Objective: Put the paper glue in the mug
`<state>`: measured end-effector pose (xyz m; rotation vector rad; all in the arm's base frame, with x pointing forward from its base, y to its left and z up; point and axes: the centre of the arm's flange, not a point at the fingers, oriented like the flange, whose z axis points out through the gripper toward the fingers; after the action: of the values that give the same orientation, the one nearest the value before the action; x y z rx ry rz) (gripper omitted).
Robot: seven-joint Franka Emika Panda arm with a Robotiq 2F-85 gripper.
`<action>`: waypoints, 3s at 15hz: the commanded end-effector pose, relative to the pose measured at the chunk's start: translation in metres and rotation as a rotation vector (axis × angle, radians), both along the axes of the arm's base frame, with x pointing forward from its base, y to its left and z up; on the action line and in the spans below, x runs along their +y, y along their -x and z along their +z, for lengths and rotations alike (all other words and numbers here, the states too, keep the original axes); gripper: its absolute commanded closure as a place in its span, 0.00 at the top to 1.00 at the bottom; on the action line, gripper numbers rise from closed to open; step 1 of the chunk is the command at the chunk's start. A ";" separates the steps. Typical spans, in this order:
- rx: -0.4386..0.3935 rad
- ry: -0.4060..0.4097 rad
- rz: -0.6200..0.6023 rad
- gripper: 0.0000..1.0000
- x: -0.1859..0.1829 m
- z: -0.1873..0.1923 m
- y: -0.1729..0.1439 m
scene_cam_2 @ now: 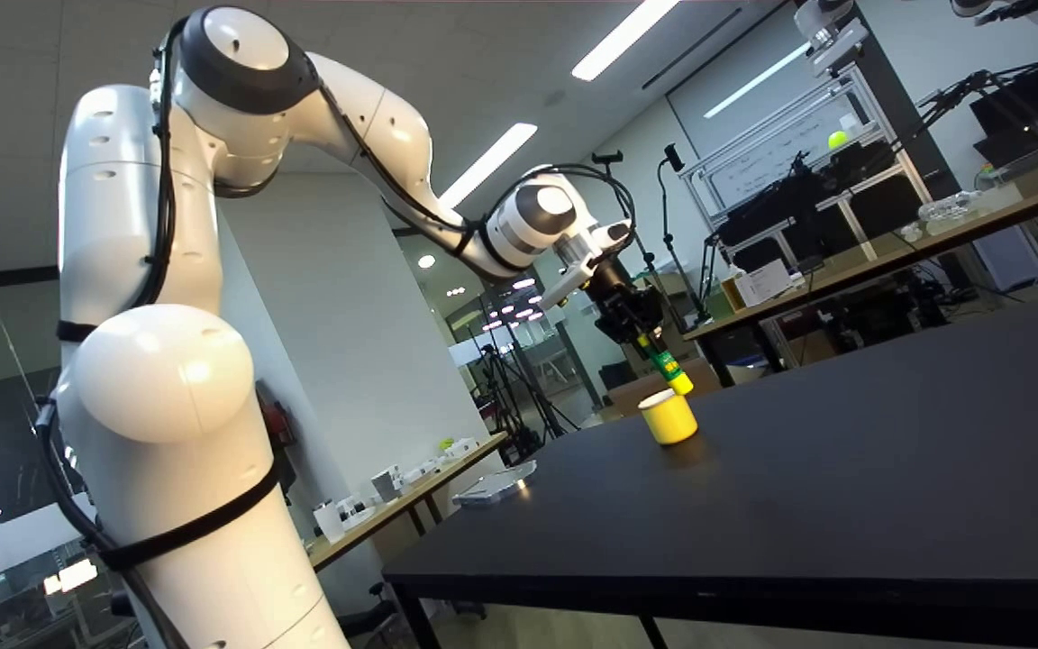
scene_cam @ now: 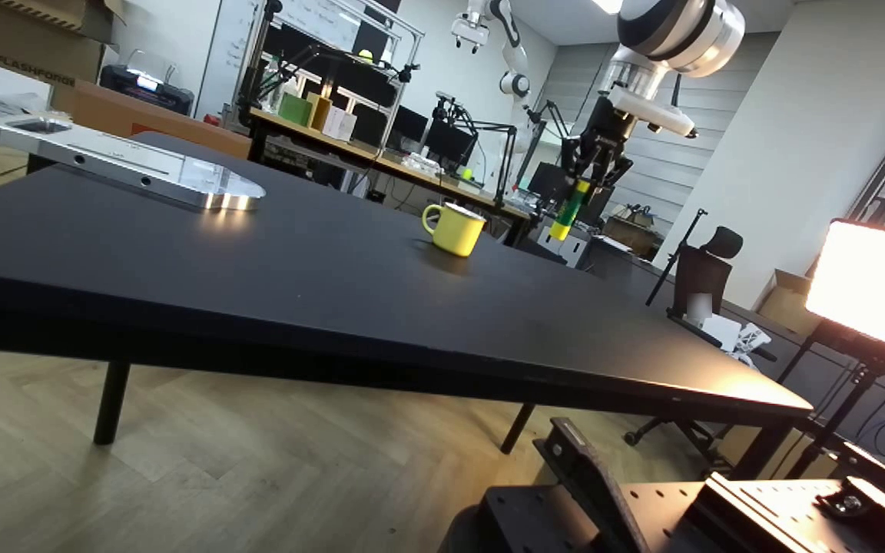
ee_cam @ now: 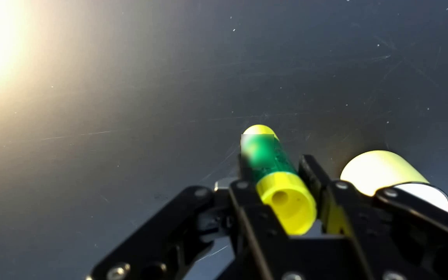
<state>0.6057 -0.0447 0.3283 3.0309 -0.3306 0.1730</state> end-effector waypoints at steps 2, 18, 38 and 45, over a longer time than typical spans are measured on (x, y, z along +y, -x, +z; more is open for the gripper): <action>-0.034 0.064 -0.016 0.09 -0.007 0.006 -0.059; -0.054 -0.062 0.046 0.09 0.074 0.015 -0.159; 0.126 -0.127 0.035 0.80 0.074 -0.047 -0.156; 0.093 -0.110 0.037 1.00 0.059 -0.026 -0.151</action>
<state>0.7564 0.0138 0.3022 3.1418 -0.2853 0.0158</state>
